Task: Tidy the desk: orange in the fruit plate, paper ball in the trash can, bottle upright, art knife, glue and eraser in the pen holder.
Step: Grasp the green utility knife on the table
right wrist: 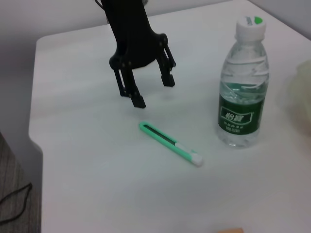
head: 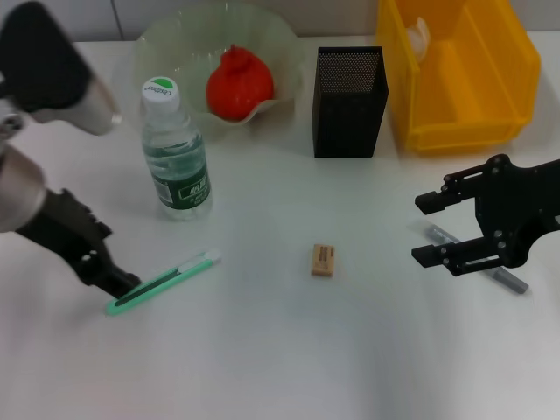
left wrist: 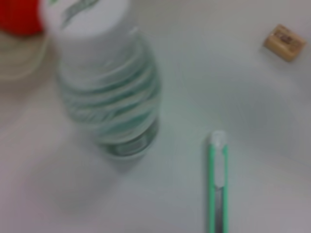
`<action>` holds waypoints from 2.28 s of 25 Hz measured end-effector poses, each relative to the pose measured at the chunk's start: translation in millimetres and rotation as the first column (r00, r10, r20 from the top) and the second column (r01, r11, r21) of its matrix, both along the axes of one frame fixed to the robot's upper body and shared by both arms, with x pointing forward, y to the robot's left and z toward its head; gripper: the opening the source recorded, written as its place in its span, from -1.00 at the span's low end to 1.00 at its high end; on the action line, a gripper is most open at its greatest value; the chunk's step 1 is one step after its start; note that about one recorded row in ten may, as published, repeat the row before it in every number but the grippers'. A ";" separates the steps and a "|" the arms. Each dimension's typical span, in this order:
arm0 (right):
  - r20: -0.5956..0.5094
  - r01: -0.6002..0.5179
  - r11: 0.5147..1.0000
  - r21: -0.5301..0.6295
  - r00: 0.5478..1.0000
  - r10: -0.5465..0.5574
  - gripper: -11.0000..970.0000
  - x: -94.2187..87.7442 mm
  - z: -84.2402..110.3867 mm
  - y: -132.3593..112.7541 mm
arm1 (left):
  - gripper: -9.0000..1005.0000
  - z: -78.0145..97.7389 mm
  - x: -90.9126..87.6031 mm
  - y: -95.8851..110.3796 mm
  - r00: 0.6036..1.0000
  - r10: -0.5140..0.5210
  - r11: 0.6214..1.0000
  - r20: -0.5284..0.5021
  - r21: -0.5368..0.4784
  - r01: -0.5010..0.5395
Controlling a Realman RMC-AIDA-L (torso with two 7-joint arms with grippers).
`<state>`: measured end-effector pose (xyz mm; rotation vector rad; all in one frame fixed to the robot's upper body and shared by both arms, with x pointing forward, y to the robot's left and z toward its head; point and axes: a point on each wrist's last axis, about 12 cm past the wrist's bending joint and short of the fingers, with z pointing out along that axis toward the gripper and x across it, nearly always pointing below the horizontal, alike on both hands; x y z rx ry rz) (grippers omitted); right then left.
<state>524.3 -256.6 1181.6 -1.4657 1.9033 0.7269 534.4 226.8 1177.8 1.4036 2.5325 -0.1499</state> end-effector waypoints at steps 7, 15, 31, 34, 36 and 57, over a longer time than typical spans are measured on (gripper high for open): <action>-0.019 -0.060 0.998 -0.016 0.998 0.059 0.35 -3.7 11.2 5.4 | 0.56 -3.6 -10.3 -35.7 1.000 -0.016 0.998 -0.027 0.059 0.017; 0.003 -0.059 0.998 -0.021 0.998 0.060 0.35 -2.6 15.5 4.8 | 0.52 -3.1 -4.8 -51.7 1.000 0.005 0.998 -0.018 0.067 -0.004; 0.004 -0.061 0.997 -0.040 0.998 0.061 0.35 -6.0 10.8 -0.2 | 0.45 -19.6 16.2 -84.3 1.000 -0.003 0.991 -0.030 0.135 0.007; 0.003 -0.060 0.997 -0.040 0.998 0.060 0.35 -6.0 10.1 -0.6 | 0.44 -23.4 15.3 -91.8 0.999 -0.024 0.988 -0.022 0.155 0.028; 0.003 -0.057 0.998 -0.040 0.998 0.058 0.35 -5.6 9.6 -0.7 | 0.43 -24.3 15.1 -93.1 0.999 -0.029 0.987 -0.020 0.157 0.032; 0.002 -0.053 0.997 -0.048 0.999 0.053 0.35 -5.2 8.7 -1.2 | 0.32 -44.8 20.9 -103.3 0.998 -0.057 0.973 0.028 0.227 0.049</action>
